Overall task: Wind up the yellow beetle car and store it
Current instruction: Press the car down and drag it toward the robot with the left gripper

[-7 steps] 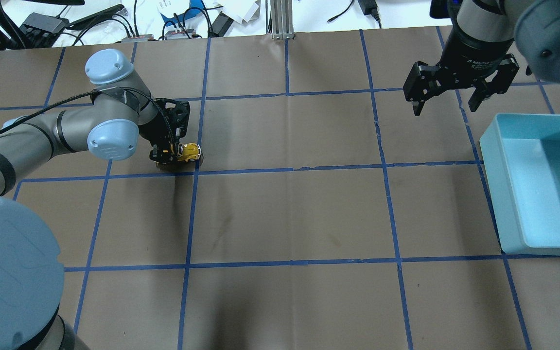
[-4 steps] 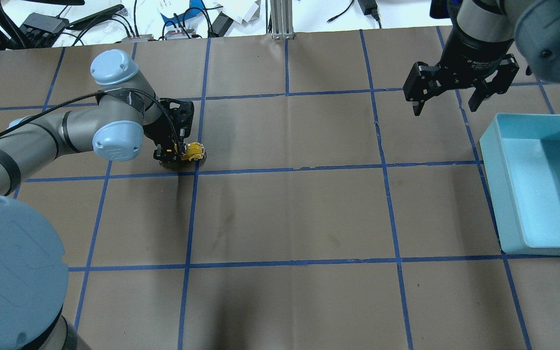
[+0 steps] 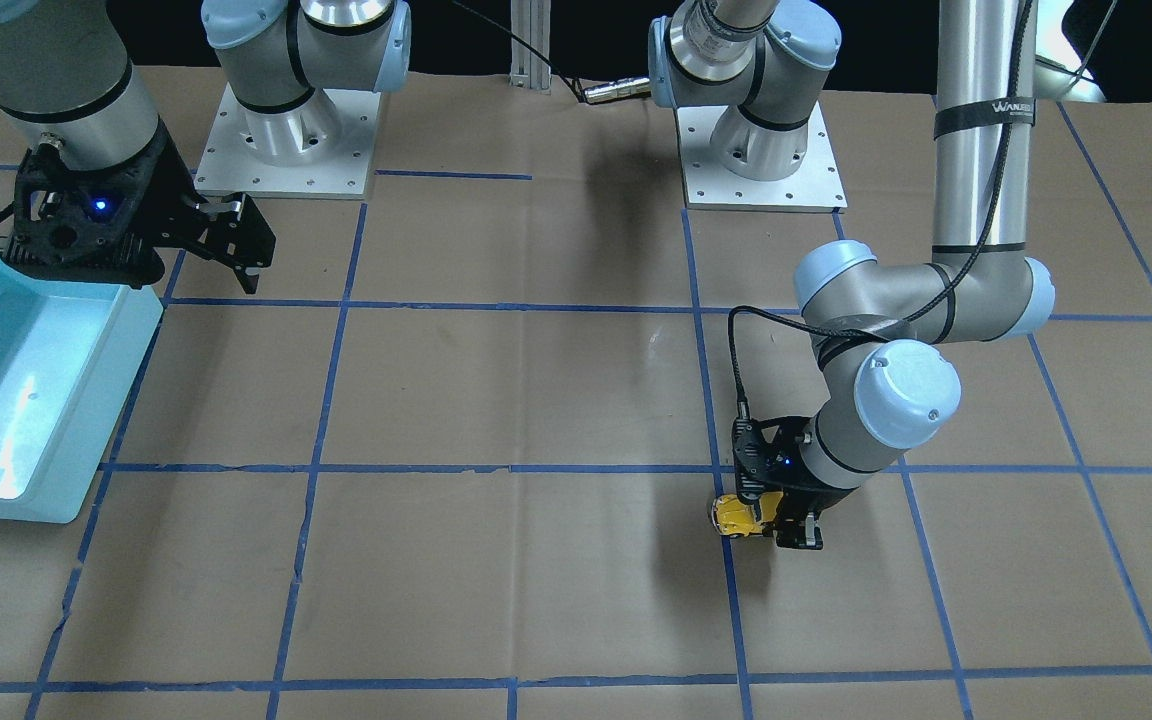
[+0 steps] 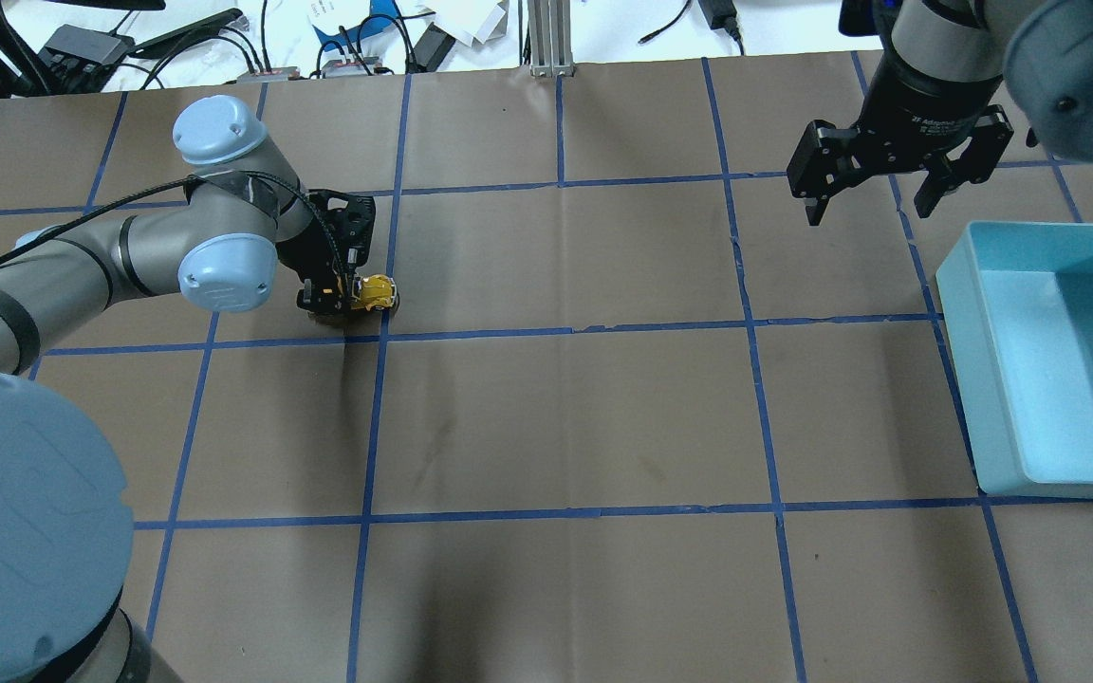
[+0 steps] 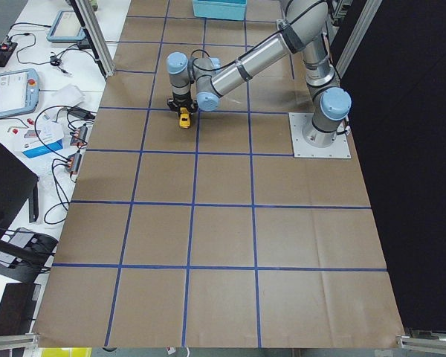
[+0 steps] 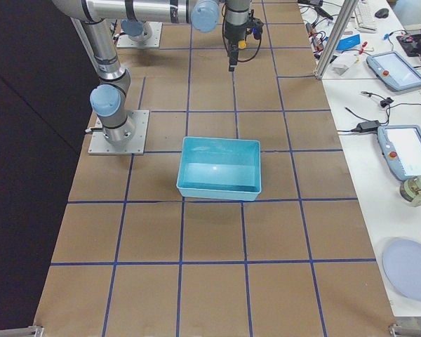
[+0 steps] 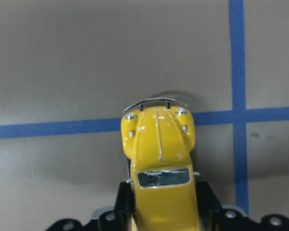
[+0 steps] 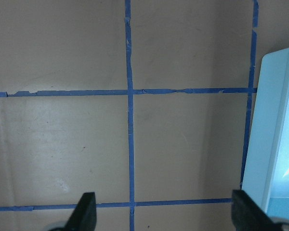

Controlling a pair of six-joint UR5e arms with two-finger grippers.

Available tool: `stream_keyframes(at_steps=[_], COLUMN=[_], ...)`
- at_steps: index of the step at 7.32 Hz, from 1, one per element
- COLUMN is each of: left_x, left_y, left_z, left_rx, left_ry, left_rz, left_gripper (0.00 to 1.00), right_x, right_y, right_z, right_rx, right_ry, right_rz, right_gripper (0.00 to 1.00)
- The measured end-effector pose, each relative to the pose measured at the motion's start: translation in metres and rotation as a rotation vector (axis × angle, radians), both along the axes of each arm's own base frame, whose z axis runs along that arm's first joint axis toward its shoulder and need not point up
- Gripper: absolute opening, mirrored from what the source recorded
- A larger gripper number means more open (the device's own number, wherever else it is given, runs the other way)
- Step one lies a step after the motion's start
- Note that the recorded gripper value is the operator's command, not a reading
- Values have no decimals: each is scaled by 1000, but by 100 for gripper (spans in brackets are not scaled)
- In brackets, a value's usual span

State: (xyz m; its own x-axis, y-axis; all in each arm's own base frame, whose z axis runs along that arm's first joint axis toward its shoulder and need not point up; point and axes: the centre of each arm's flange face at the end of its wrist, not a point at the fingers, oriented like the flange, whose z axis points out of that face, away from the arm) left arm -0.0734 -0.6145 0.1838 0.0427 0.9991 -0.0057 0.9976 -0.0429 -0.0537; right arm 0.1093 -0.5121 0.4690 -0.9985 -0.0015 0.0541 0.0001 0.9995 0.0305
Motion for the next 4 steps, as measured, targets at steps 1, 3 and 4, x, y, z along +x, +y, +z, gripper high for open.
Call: stream_keyframes(at_steps=[1,3,4], left_x=[2,10,15], left_y=[0,0,0], left_z=[-2,-4,-5], left_rx=[3,12,15], left_ry=[1,2,4], left_rz=[-1,3,9], left_gripper=[42,41,41], right_x=[0,0,0], right_y=[0,0,0], right_z=[0,0,0], right_rx=[0,0,-1], right_ry=[0,0,0], right_rz=[0,0,1], right_gripper=[100,100,100])
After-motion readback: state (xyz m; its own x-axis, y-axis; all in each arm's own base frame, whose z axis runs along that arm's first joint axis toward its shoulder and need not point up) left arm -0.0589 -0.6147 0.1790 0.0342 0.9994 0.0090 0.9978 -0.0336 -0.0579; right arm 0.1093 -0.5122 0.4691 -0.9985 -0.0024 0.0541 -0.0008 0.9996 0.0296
